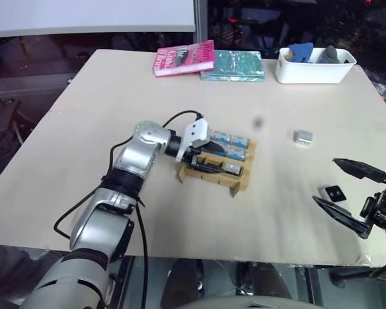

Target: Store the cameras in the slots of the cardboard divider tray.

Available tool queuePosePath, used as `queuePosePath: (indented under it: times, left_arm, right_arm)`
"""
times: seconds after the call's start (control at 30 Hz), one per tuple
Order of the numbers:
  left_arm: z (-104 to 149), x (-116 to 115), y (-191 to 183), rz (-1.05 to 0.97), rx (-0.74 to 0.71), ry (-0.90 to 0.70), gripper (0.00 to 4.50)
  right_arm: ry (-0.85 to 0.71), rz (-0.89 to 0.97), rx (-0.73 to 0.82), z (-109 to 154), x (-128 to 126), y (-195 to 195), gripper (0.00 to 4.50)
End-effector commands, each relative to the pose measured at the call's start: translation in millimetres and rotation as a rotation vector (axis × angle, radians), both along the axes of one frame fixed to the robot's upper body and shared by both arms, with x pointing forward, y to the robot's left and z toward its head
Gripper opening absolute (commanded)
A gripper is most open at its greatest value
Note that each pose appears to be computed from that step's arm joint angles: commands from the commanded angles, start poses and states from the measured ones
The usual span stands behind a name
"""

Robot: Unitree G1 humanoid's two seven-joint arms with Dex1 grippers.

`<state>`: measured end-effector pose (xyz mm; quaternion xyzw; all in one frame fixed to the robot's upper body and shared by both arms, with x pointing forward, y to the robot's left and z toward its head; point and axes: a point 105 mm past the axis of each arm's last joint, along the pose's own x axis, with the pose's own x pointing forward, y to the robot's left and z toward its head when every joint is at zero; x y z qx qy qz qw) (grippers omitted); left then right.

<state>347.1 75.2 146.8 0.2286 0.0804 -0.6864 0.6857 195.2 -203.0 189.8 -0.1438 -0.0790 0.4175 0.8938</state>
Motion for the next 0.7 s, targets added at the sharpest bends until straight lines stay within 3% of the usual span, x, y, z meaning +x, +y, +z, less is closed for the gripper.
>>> queuePosePath:
  times: [0.03, 0.23, 0.37, 0.7]
  left_arm:
    - [26.5, 1.6, -4.7, 0.017, -0.108, -0.057, 4.31]
    - [64.0, -23.1, -14.0, -0.038, -0.331, -0.056, 4.31]
    - [67.2, -48.6, -14.3, -0.087, -0.371, 0.020, 4.31]
    - [52.7, -82.7, -3.4, -0.088, -0.364, 0.114, 4.31]
  right_arm:
    - [-0.028, -0.099, -0.028, 1.1, 1.2, -7.2, 4.50]
    - [0.173, -0.385, -0.151, -41.8, 8.6, -27.0, 4.50]
    - [0.229, -0.652, -0.314, -63.3, 15.7, -58.9, 4.50]
    - [0.452, -0.710, -0.152, -90.6, 23.7, -66.6, 4.50]
